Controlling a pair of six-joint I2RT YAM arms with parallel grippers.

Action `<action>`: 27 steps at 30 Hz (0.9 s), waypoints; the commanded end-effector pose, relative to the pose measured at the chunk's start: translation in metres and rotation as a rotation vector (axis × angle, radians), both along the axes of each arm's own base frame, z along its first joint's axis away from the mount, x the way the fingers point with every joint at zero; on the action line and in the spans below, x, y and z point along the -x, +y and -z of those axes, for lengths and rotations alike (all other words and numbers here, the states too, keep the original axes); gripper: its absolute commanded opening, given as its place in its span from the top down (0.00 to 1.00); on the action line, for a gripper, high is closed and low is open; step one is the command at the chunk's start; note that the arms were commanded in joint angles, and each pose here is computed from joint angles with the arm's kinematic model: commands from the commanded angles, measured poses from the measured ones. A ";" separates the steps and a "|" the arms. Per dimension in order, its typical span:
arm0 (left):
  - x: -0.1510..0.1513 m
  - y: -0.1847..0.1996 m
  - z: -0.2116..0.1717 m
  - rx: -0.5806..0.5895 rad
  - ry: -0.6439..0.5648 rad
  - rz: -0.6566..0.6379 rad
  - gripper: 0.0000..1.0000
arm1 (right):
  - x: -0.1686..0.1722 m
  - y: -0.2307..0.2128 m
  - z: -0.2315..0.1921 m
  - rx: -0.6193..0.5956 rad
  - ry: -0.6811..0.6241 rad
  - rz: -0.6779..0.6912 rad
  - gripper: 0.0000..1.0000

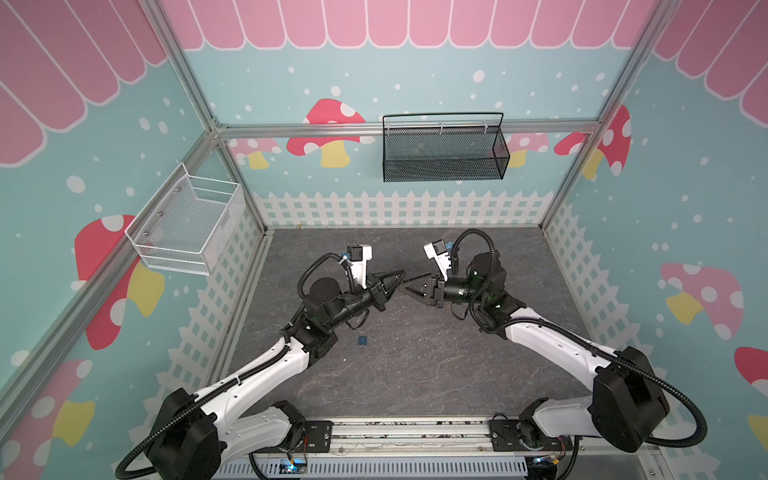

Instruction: Unlock with the key

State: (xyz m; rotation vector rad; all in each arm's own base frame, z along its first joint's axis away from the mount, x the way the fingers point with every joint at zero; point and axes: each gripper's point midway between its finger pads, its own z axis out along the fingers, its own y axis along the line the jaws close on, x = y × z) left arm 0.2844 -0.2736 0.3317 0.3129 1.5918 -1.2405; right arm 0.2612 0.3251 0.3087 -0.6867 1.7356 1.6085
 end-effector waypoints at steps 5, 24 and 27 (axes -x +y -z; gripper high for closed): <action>-0.001 -0.003 -0.015 0.035 -0.029 0.018 1.00 | 0.003 0.000 -0.001 -0.028 -0.008 -0.022 0.79; -0.001 0.000 -0.014 0.032 -0.033 0.003 1.00 | -0.001 -0.003 -0.005 -0.038 -0.018 0.006 1.00; -0.002 0.001 -0.014 0.027 -0.024 -0.008 0.82 | -0.002 -0.005 -0.007 -0.040 -0.021 0.020 1.00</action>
